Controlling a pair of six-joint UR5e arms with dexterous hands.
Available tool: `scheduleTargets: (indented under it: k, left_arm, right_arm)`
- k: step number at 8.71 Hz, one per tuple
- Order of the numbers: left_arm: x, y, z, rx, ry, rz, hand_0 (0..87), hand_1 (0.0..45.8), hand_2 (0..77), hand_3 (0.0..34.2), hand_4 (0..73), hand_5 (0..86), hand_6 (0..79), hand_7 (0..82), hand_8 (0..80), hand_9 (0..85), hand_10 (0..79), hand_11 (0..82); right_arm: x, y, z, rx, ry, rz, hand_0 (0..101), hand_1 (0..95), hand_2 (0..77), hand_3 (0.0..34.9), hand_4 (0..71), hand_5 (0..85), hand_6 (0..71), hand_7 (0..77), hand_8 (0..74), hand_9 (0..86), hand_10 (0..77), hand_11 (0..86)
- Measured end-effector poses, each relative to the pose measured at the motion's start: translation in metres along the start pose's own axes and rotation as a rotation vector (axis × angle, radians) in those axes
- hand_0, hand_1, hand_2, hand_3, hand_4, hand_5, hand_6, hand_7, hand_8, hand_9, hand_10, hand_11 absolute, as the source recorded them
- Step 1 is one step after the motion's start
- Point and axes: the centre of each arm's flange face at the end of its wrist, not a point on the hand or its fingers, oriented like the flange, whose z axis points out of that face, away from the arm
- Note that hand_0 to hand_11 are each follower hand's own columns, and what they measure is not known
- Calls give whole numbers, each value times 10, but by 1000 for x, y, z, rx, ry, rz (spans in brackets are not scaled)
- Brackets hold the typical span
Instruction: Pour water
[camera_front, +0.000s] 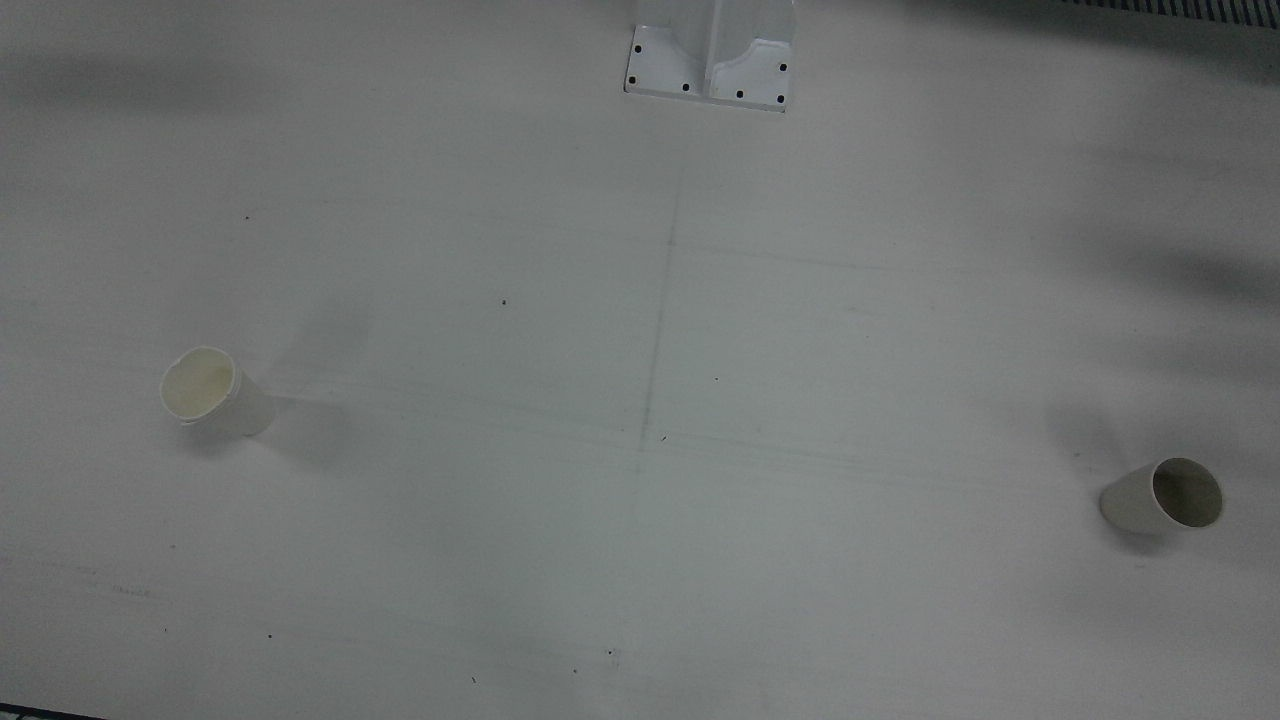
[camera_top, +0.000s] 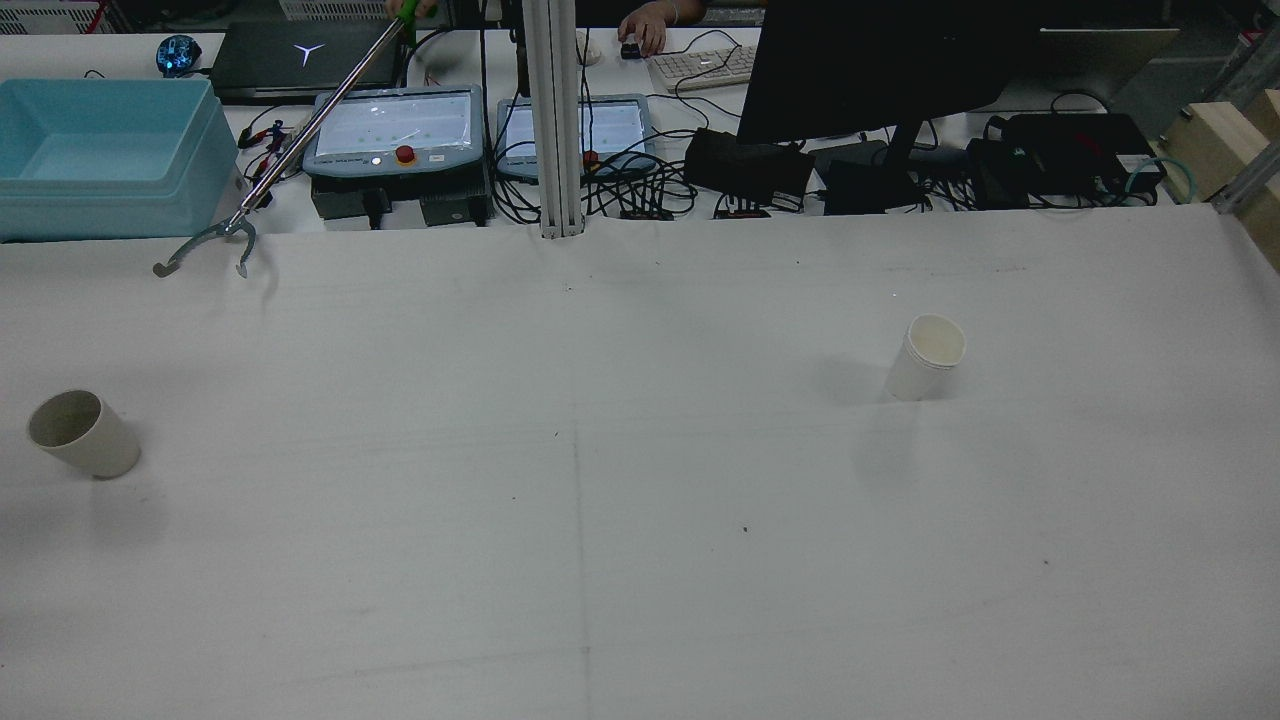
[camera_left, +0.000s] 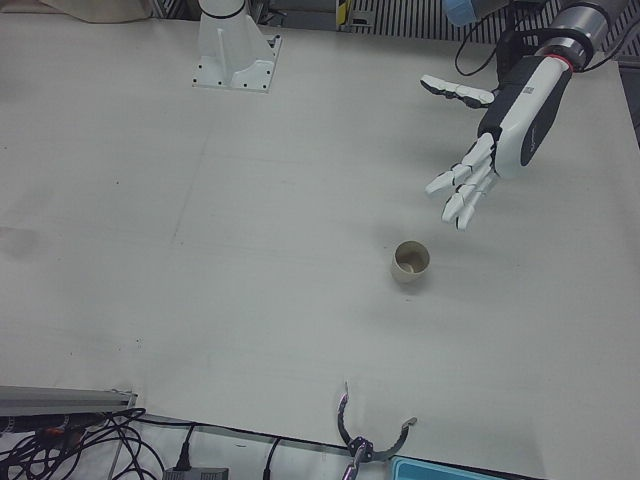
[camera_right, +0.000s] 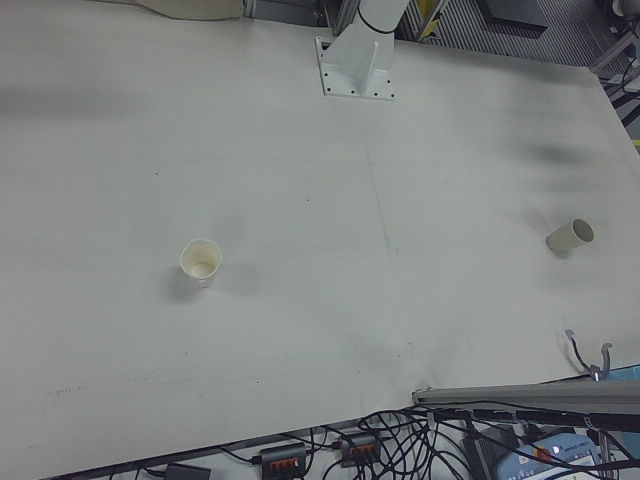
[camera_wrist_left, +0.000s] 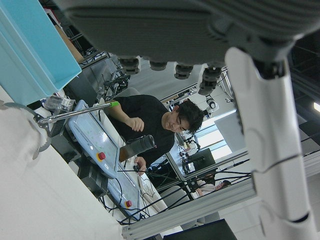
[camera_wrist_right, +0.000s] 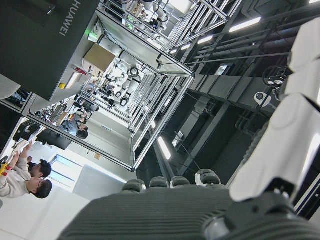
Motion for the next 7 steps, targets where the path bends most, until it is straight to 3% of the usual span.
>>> scheduleTargets:
  k: [1, 2, 4, 6, 7]
  left_arm:
    - [-2, -5, -7, 12, 19, 35, 561, 136, 16, 5, 125, 71, 16, 54, 0, 16, 22, 55]
    - [-8, -14, -15, 33, 33, 52, 562, 136, 16, 0, 120, 22, 0, 16, 0, 16, 22, 55]
    - [-29, -50, -16, 54, 58, 61, 557, 125, 16, 43, 87, 11, 0, 27, 0, 16, 22, 55]
    - [-69, -105, -15, 52, 60, 66, 556, 125, 16, 43, 104, 11, 0, 27, 0, 16, 22, 55]
    - [-86, -132, -19, 56, 68, 72, 557, 125, 16, 27, 104, 11, 0, 27, 0, 16, 11, 38]
  right_arm:
    - [-2, -2, 3, -6, -8, 5, 443, 120, 136, 0, 0, 11, 5, 5, 5, 5, 5, 11]
    - [-2, -2, 5, -14, -13, 10, 443, 120, 136, 0, 22, 5, 5, 5, 5, 5, 5, 11]
    - [1, -6, 8, -14, -8, 7, 440, 120, 136, 0, 22, 5, 5, 5, 5, 5, 5, 11]
    - [22, -24, 13, 21, 28, -18, 432, 120, 136, 0, 22, 5, 5, 5, 5, 5, 5, 11]
    - [31, -34, 14, 41, 45, -31, 430, 120, 136, 0, 22, 5, 5, 5, 5, 5, 5, 11]
